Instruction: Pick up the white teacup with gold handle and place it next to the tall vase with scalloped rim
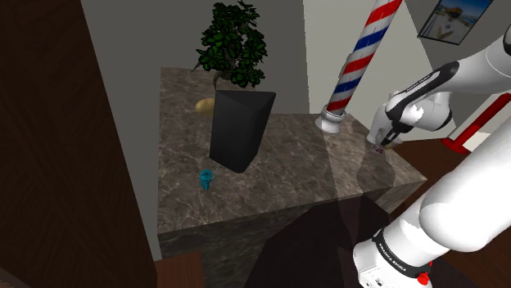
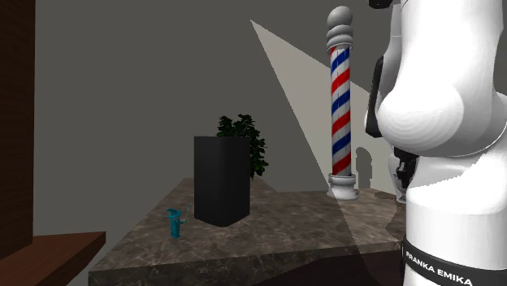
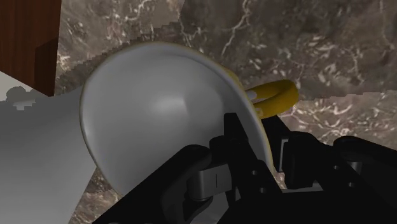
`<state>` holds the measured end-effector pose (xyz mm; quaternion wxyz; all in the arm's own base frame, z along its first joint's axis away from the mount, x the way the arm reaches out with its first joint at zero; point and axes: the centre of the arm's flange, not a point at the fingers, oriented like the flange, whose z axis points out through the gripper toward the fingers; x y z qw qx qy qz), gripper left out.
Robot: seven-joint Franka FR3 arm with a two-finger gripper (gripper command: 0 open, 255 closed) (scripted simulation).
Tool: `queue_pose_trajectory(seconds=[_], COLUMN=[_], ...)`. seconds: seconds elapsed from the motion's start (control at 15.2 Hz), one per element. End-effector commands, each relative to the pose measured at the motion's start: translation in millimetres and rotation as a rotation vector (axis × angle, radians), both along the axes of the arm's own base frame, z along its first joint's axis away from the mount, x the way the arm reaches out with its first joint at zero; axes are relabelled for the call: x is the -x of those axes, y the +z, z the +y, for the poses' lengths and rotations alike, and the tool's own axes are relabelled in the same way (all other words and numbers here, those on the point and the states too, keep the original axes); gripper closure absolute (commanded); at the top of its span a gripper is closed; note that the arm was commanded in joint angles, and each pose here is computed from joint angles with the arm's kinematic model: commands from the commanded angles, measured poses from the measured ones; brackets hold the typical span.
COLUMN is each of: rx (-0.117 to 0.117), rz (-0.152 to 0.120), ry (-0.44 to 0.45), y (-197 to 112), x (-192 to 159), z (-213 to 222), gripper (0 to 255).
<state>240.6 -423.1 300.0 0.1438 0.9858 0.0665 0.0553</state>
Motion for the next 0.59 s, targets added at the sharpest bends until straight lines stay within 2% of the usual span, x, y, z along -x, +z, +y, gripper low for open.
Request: queue_pose_trajectory(seconds=[0.0,0.33,0.53], rx=[0.001,0.001,0.001], rz=[-0.001,-0.001,-0.001], ry=[-0.002,-0.002,-0.002], y=[-11.4,-39.3,-39.3], x=[0.9,0.9,0.9], z=[-0.1,-0.1,-0.1], gripper=[255,255,255])
